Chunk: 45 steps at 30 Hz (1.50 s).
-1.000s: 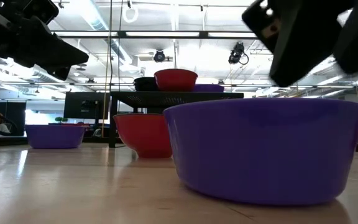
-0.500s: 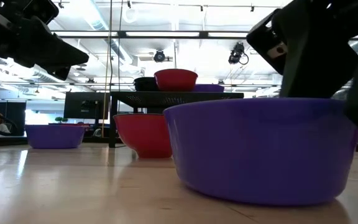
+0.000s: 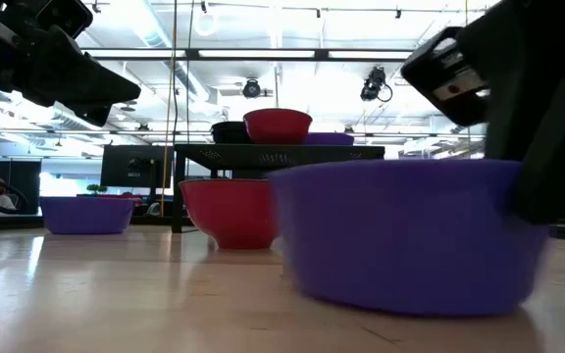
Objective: Pick & Place Mini bowls
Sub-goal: Stack the bottom blue bowl on the blue bowl on the shelf
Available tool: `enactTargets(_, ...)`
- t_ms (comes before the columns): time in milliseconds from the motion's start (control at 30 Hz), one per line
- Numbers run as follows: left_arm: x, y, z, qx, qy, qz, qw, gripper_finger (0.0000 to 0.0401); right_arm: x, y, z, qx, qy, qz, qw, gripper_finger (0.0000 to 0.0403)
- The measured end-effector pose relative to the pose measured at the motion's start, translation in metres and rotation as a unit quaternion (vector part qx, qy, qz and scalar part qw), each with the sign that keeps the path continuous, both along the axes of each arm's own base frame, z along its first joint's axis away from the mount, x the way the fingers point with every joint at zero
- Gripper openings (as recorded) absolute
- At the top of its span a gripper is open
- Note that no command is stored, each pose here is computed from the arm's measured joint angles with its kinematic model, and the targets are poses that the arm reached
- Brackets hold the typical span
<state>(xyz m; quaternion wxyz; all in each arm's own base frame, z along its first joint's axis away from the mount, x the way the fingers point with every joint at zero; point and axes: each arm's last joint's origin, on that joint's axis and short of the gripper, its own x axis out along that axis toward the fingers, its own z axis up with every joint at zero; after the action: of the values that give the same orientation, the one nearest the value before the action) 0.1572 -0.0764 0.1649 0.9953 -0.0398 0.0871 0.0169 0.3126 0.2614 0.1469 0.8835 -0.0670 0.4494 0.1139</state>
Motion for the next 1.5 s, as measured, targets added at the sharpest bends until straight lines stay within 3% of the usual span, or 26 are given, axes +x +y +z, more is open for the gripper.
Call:
enactTargets(133, 0.0, 0.0, 0.0, 0.0, 0.0, 0.0, 1.0, 0.0021, -0.006, 0.005, 0.006, 0.025, 0.006, -0.004, 1.0, 0.0008)
enactTargets(300, 0.0, 0.0, 0.0, 0.0, 0.0, 0.003, 1.0, 0.0021, -0.015, 0.008, 0.034, 0.074, -0.005, -0.005, 0.997, 0.0013)
enactTargets(400, 0.0, 0.001, 0.0, 0.002, -0.001, 0.011, 1.0, 0.0021, -0.018, 0.004, 0.062, 0.097, -0.039, 0.004, 0.995, 0.0009)
enactTargets(500, 0.0, 0.001, 0.0, 0.003, -0.002, 0.019, 1.0, 0.0021, -0.017, -0.007, 0.09, 0.077, -0.104, 0.027, 0.991, 0.0005)
enactTargets(600, 0.0, 0.001, 0.0, 0.005, -0.003, 0.025, 1.0, 0.0021, -0.016, -0.023, 0.12, -0.006, -0.199, 0.034, 0.979, 0.0008)
enactTargets(667, 0.0, 0.002, 0.0, 0.005, -0.003, 0.026, 1.0, 0.0021, -0.014, -0.036, 0.138, -0.092, -0.258, 0.019, 0.962, 0.0011)
enactTargets(833, 0.0, 0.002, 0.0, 0.005, -0.002, 0.026, 1.0, 0.0021, -0.002, -0.075, 0.176, -0.302, -0.335, -0.059, 0.891, 0.0008)
enactTargets(967, 0.0, 0.002, 0.0, 0.006, -0.001, 0.026, 1.0, 0.0021, 0.012, -0.117, 0.2, -0.38, -0.346, -0.099, 0.852, 0.0007)
enactTargets(1067, 0.0, 0.002, 0.0, 0.006, 0.0, 0.026, 1.0, 0.0021, 0.017, -0.158, 0.215, -0.409, -0.336, -0.137, 0.837, 0.0006)
enactTargets(1233, 0.0, 0.002, 0.0, 0.007, 0.001, 0.026, 1.0, 0.0021, 0.016, -0.223, 0.229, -0.401, -0.327, -0.167, 0.839, 0.0006)
enactTargets(1333, 0.0, 0.002, 0.0, 0.008, 0.0, 0.033, 0.999, 0.0021, 0.011, -0.257, 0.233, -0.368, -0.326, -0.175, 0.853, 0.0006)
enactTargets(1500, 0.0, 0.003, 0.0, 0.017, -0.001, 0.043, 0.999, 0.0021, 0.006, -0.307, 0.233, -0.288, -0.278, -0.2, 0.894, 0.0005)
